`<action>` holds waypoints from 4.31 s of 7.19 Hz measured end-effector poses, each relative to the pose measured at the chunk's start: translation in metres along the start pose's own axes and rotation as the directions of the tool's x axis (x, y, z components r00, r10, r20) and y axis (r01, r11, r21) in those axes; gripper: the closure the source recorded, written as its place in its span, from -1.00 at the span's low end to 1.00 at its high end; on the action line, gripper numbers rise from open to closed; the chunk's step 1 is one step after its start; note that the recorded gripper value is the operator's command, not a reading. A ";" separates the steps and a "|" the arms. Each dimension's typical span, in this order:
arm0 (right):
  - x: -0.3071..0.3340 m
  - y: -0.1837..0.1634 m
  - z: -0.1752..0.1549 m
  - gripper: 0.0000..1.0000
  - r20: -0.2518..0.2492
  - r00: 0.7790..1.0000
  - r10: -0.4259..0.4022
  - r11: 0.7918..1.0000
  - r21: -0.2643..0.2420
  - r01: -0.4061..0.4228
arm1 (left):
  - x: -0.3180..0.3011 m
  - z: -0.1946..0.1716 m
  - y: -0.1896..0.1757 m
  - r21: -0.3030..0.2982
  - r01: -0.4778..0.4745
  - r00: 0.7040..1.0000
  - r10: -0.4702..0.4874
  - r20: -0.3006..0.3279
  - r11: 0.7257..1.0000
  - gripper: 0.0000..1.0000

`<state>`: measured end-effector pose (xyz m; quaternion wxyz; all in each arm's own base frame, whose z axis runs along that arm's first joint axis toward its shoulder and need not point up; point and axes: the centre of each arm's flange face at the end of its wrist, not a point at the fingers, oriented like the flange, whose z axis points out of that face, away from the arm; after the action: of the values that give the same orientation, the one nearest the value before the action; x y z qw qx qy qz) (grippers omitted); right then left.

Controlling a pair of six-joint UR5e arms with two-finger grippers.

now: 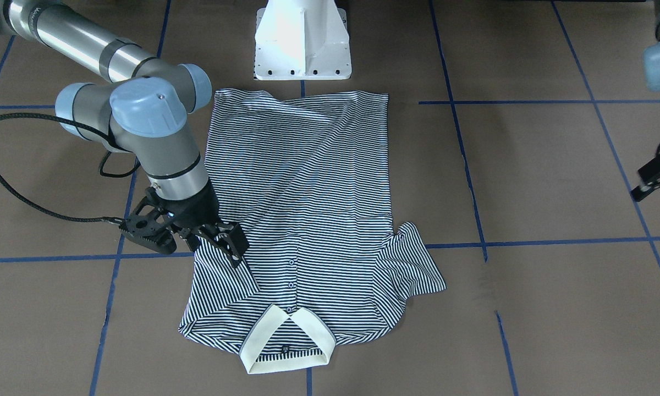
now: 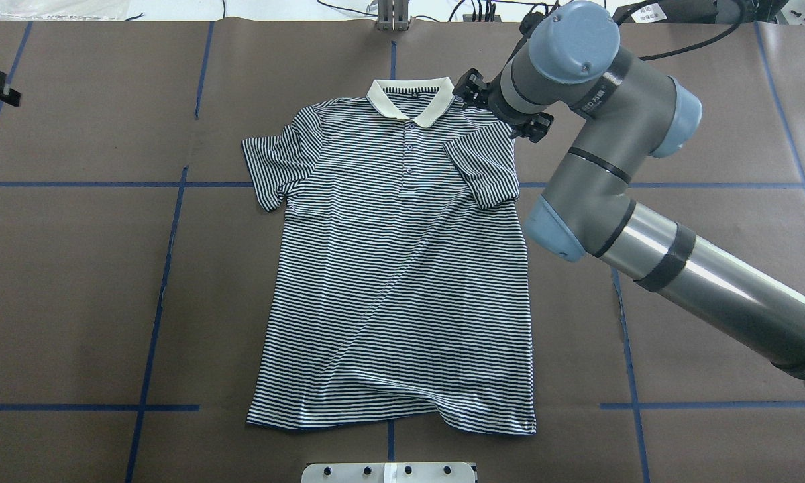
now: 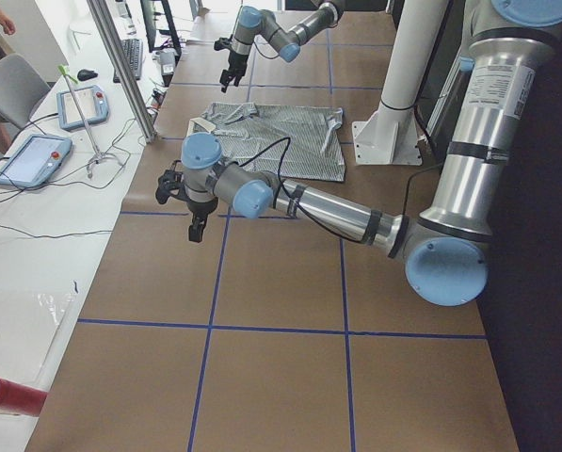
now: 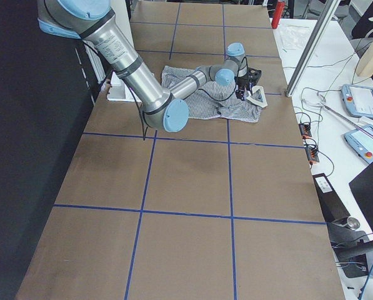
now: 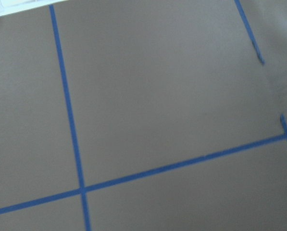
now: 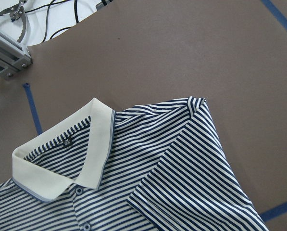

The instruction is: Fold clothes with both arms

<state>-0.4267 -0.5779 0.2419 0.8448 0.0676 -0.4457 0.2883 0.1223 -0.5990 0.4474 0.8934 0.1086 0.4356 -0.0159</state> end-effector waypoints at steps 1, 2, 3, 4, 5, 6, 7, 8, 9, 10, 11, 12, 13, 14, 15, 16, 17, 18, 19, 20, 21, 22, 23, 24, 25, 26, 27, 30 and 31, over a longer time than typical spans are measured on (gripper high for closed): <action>0.020 0.007 -0.020 -1.00 0.012 1.000 -0.003 1.000 -0.016 0.003 | 0.049 0.029 -0.012 0.001 0.046 0.999 -0.046 0.003 0.999 -0.87; 0.042 0.013 -0.036 -1.00 0.022 1.000 -0.005 0.999 -0.041 0.006 | 0.092 0.054 -0.026 -0.008 0.074 0.997 -0.074 0.001 0.997 -0.81; 0.061 0.018 -0.048 -1.00 0.026 1.000 -0.006 0.998 -0.065 0.008 | 0.136 0.085 -0.038 -0.033 0.089 0.996 -0.089 -0.006 0.995 -0.74; 0.074 0.021 -0.053 -1.00 0.026 1.000 -0.007 0.997 -0.082 0.009 | 0.171 0.118 -0.047 -0.050 0.098 0.995 -0.099 -0.021 0.994 -0.62; 0.083 0.022 -0.053 -1.00 0.020 1.000 -0.009 0.996 -0.094 0.010 | 0.199 0.151 -0.053 -0.052 0.099 0.994 -0.101 -0.038 0.994 -0.49; 0.089 0.022 -0.052 -1.00 0.016 1.000 -0.010 0.995 -0.099 0.011 | 0.229 0.179 -0.057 -0.041 0.098 0.994 -0.100 -0.039 0.994 -0.38; 0.091 0.023 -0.052 -1.00 0.015 1.000 -0.011 0.995 -0.101 0.013 | 0.248 0.199 -0.058 -0.022 0.095 0.995 -0.096 -0.017 0.995 -0.32; 0.091 0.023 -0.051 -1.00 0.014 1.000 -0.012 0.995 -0.101 0.014 | 0.257 0.216 -0.056 -0.004 0.090 0.996 -0.090 0.011 0.996 -0.28; 0.092 0.023 -0.050 -1.00 0.013 1.000 -0.013 0.995 -0.100 0.014 | 0.263 0.226 -0.052 0.004 0.083 0.996 -0.083 0.029 0.997 -0.21; 0.092 0.024 -0.049 -1.00 0.012 1.000 -0.013 0.995 -0.100 0.014 | 0.266 0.232 -0.048 0.005 0.078 0.996 -0.078 0.037 0.997 -0.14; 0.092 0.025 -0.047 -1.00 0.010 1.000 -0.015 0.995 -0.099 0.016 | 0.266 0.236 -0.045 0.002 0.075 0.996 -0.075 0.042 0.997 -0.09; 0.092 0.027 -0.046 -1.00 0.009 1.000 -0.017 0.995 -0.099 0.018 | 0.264 0.237 -0.044 0.001 0.074 0.996 -0.074 0.046 0.997 -0.09; 0.091 0.029 -0.045 -1.00 0.009 1.000 -0.019 0.995 -0.100 0.020 | 0.263 0.237 -0.045 0.001 0.075 0.996 -0.075 0.050 0.997 -0.08; 0.091 0.030 -0.044 -1.00 0.009 1.000 -0.020 0.995 -0.101 0.021 | 0.260 0.237 -0.046 0.009 0.076 0.995 -0.076 0.057 0.997 -0.08; 0.091 0.031 -0.044 -1.00 0.009 1.000 -0.021 0.995 -0.101 0.022 | 0.258 0.238 -0.047 0.023 0.076 0.995 -0.077 0.069 0.997 -0.08; 0.091 0.031 -0.044 -1.00 0.009 1.000 -0.021 0.995 -0.101 0.022 | 0.255 0.239 -0.047 0.031 0.076 0.994 -0.078 0.075 0.997 -0.07; 0.091 0.031 -0.044 -1.00 0.009 1.000 -0.022 0.995 -0.101 0.023 | 0.254 0.239 -0.047 0.034 0.077 0.994 -0.079 0.078 0.997 -0.06; 0.091 0.031 -0.044 -1.00 0.009 1.000 -0.023 0.995 -0.101 0.024 | 0.254 0.240 -0.046 0.033 0.075 0.994 -0.078 0.078 0.997 -0.06; 0.091 0.031 -0.044 -1.00 0.009 1.000 -0.024 0.995 -0.101 0.025 | 0.255 0.241 -0.045 0.032 0.075 0.994 -0.077 0.078 0.997 -0.05; 0.091 0.031 -0.044 -1.00 0.008 1.000 -0.025 0.995 -0.101 0.026 | 0.255 0.241 -0.044 0.031 0.074 0.994 -0.077 0.078 0.997 0.06; 0.091 0.030 -0.044 -1.00 0.008 1.000 -0.025 0.995 -0.101 0.026 | 0.255 0.242 -0.044 0.030 0.075 0.994 -0.077 0.079 0.997 0.45; 0.091 0.030 -0.044 -1.00 0.009 1.000 -0.025 0.995 -0.100 0.026 | 0.255 0.242 -0.043 0.030 0.075 0.994 -0.077 0.080 0.997 0.99; 0.090 0.030 -0.044 -1.00 0.010 1.000 -0.026 0.995 -0.100 0.027 | 0.255 0.242 -0.043 0.029 0.075 0.994 -0.077 0.080 0.997 1.00; 0.090 0.031 -0.045 -1.00 0.010 1.000 -0.026 0.995 -0.101 0.027 | 0.255 0.242 -0.043 0.028 0.074 0.994 -0.076 0.079 0.997 1.00; 0.090 0.031 -0.045 -1.00 0.012 1.000 -0.026 0.995 -0.101 0.027 | 0.257 0.240 -0.043 0.028 0.073 0.994 -0.075 0.076 0.997 1.00; 0.089 0.031 -0.045 -1.00 0.013 1.000 -0.027 0.995 -0.101 0.028 | 0.263 0.232 -0.044 0.027 0.071 0.995 -0.073 0.065 0.997 1.00; 0.088 0.031 -0.046 -1.00 0.015 1.000 -0.027 0.994 -0.101 0.029 | 0.277 0.214 -0.045 0.023 0.070 0.996 -0.071 0.050 0.997 1.00; 0.088 0.031 -0.047 -1.00 0.016 0.999 -0.027 0.994 -0.102 0.029 | 0.332 0.157 -0.039 0.015 0.129 0.991 -0.129 0.021 0.992 1.00; 0.088 0.031 -0.046 -1.00 0.016 1.000 -0.027 0.994 -0.102 0.029 | 0.349 0.155 -0.036 0.013 0.158 0.987 -0.158 0.008 0.987 1.00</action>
<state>-0.3723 -0.4974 0.2794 0.8479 0.0326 -0.4649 0.2527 0.4542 -0.6434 0.2610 0.8906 0.0791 0.4387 -0.0899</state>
